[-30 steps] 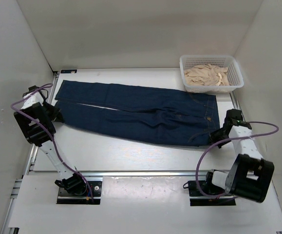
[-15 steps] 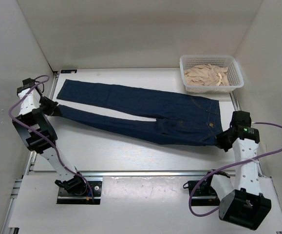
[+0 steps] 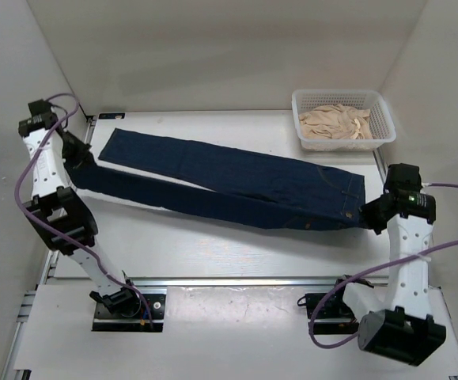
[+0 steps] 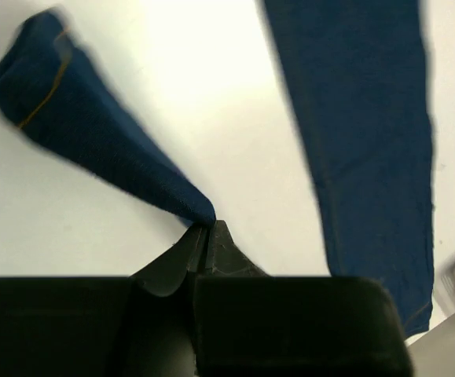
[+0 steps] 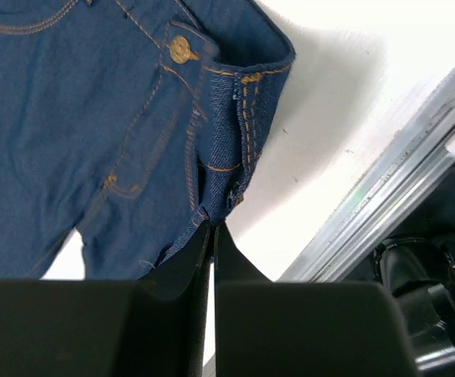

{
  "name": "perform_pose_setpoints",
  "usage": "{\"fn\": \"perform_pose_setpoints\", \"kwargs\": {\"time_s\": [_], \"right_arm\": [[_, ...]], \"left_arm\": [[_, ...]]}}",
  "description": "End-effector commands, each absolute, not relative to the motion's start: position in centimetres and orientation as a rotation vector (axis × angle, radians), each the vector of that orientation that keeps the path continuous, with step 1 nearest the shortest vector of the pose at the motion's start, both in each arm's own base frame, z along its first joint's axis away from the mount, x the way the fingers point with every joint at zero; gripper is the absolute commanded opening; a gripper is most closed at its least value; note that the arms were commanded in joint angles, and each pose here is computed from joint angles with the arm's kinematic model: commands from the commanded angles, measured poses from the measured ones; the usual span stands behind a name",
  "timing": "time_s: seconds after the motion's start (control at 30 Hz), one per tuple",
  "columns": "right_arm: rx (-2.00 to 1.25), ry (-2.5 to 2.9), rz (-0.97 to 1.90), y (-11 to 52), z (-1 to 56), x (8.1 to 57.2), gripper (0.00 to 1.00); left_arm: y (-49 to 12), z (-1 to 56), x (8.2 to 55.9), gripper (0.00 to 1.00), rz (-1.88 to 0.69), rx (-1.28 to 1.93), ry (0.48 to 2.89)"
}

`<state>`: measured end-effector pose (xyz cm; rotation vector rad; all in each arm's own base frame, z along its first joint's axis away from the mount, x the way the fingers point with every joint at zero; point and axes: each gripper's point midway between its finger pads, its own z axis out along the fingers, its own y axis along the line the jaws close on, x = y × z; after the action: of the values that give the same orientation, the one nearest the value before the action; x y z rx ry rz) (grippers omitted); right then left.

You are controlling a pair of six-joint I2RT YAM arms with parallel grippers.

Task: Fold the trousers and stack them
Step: Fold the trousers

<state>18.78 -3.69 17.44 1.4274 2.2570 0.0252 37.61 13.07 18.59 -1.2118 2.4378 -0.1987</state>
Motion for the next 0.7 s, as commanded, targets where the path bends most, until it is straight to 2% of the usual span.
{"fn": "perform_pose_setpoints", "kwargs": {"time_s": [0.0, 0.17, 0.3, 0.5, 0.67], "right_arm": [[1.432, 2.116, -0.167, -7.7, 18.8, 21.1, 0.00], [1.413, 2.093, -0.184, -9.4, 19.6, 26.2, 0.00], [1.419, 2.108, -0.192, -10.2, 18.7, 29.2, 0.00], [1.431, 2.125, -0.236, -11.5, 17.1, 32.7, 0.00], [1.436, 2.134, -0.254, -12.1, 16.7, 34.5, 0.00]], "left_arm": [[15.9, 21.3, 42.2, 0.10, -0.034, -1.091, 2.319], [15.6, 23.3, 47.6, 0.10, -0.014, -1.005, 2.274], [15.5, 20.5, 51.1, 0.10, -0.037, -0.997, 2.294], [14.9, 18.1, 54.0, 0.10, -0.081, -0.989, 2.288], [15.0, 19.3, 53.9, 0.10, -0.077, -0.994, 2.257]]}}
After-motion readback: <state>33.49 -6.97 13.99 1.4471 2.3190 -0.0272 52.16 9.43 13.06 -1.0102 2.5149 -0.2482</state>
